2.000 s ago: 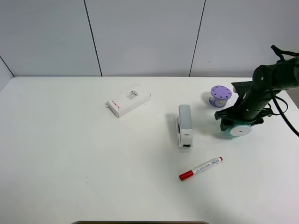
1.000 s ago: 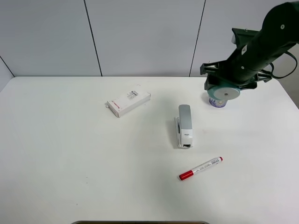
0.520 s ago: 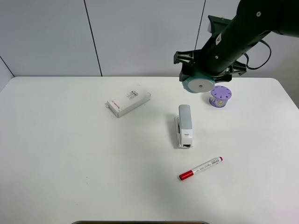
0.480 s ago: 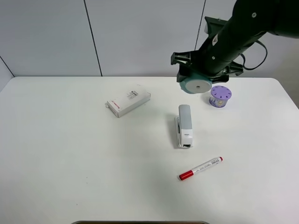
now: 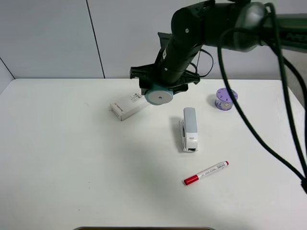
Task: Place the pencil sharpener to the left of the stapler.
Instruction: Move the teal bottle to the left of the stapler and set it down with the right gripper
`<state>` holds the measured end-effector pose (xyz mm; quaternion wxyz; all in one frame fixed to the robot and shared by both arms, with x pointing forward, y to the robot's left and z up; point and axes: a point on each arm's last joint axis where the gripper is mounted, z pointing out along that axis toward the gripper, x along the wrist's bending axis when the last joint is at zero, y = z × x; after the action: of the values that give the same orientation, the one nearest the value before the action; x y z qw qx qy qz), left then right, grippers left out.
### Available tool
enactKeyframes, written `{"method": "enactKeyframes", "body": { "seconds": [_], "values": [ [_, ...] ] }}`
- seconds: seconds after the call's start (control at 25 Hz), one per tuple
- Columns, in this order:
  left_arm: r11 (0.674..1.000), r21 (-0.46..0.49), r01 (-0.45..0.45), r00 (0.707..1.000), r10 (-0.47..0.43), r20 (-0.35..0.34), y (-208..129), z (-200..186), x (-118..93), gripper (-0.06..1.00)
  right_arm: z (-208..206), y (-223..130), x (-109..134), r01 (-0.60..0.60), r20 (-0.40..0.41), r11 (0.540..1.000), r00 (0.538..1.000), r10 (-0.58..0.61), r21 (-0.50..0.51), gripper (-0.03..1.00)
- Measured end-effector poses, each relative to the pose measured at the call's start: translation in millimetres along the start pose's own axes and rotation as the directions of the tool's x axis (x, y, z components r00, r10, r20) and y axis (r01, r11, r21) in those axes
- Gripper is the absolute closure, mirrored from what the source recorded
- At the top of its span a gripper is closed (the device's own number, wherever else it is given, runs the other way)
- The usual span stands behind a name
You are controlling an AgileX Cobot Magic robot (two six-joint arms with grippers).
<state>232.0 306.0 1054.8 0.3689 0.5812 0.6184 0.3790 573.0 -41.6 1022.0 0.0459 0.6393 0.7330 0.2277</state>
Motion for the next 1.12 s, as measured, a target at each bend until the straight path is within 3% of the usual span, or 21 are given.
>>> {"method": "enactKeyframes", "body": {
  "seconds": [0.32,0.6,1.12],
  "values": [
    [1.000,0.000,0.000,1.000,0.000,0.000,0.0,0.0,0.0,-0.01,50.2,-11.8,1.6,0.010,0.047,0.995,0.999,-0.014,0.096,0.29],
    [1.000,0.000,0.000,1.000,0.000,0.000,0.0,0.0,0.0,-0.01,84.9,-14.3,0.4,0.010,0.042,0.996,0.999,-0.014,0.088,0.29],
    [1.000,0.000,0.000,1.000,0.000,0.000,0.0,0.0,0.0,-0.01,126.0,-17.1,0.9,-0.013,0.074,0.985,0.997,0.000,0.170,0.29]
  ]
}}
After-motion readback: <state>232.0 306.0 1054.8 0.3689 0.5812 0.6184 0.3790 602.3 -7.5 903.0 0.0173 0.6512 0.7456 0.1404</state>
